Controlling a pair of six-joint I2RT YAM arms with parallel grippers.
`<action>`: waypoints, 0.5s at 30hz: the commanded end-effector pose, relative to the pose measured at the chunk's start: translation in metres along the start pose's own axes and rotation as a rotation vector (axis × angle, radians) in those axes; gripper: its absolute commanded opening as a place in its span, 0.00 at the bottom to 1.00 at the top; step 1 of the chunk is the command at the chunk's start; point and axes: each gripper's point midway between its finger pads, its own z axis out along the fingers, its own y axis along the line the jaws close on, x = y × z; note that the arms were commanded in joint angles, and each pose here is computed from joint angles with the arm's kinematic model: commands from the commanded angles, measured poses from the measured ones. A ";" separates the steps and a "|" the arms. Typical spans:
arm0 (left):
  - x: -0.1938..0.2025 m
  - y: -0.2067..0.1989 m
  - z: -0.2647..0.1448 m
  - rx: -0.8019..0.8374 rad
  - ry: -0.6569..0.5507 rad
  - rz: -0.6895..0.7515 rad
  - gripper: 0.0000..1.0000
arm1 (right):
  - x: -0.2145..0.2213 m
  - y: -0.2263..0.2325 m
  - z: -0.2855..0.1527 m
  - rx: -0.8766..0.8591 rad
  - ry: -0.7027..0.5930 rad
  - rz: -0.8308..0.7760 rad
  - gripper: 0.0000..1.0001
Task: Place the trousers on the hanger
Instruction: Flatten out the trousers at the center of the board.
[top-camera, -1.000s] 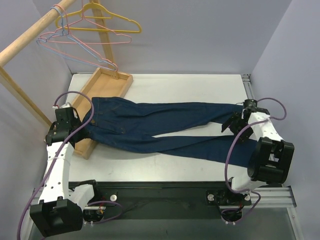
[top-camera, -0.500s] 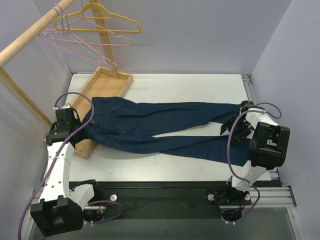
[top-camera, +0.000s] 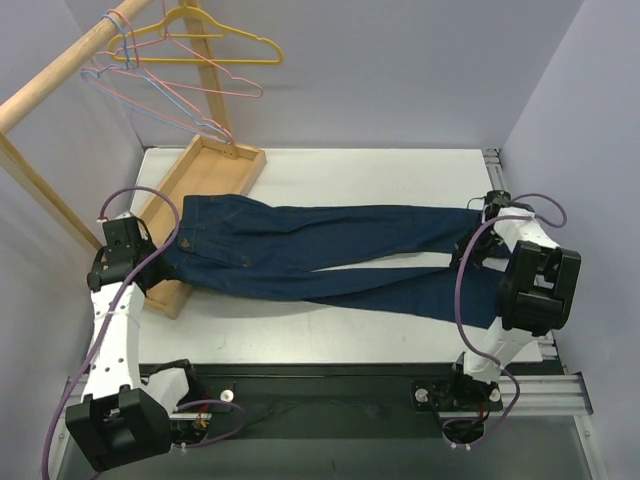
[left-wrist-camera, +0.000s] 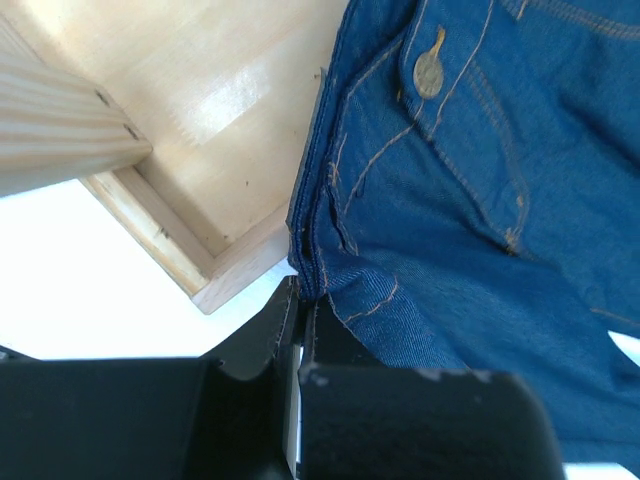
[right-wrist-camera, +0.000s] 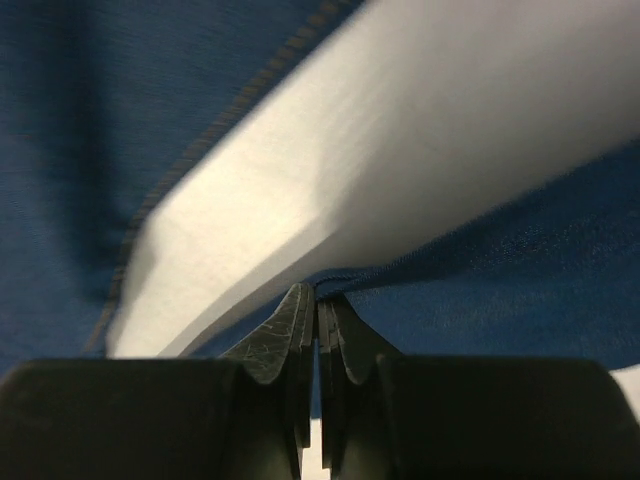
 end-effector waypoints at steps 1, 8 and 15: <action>-0.063 -0.015 -0.011 0.052 -0.160 -0.051 0.00 | -0.038 0.017 -0.062 -0.057 -0.153 -0.017 0.00; -0.092 -0.014 -0.009 0.086 -0.193 -0.122 0.00 | -0.080 0.025 -0.168 -0.099 -0.467 -0.059 0.00; -0.074 -0.001 0.002 0.072 -0.160 -0.176 0.00 | -0.034 -0.089 -0.114 0.274 -0.472 0.083 0.04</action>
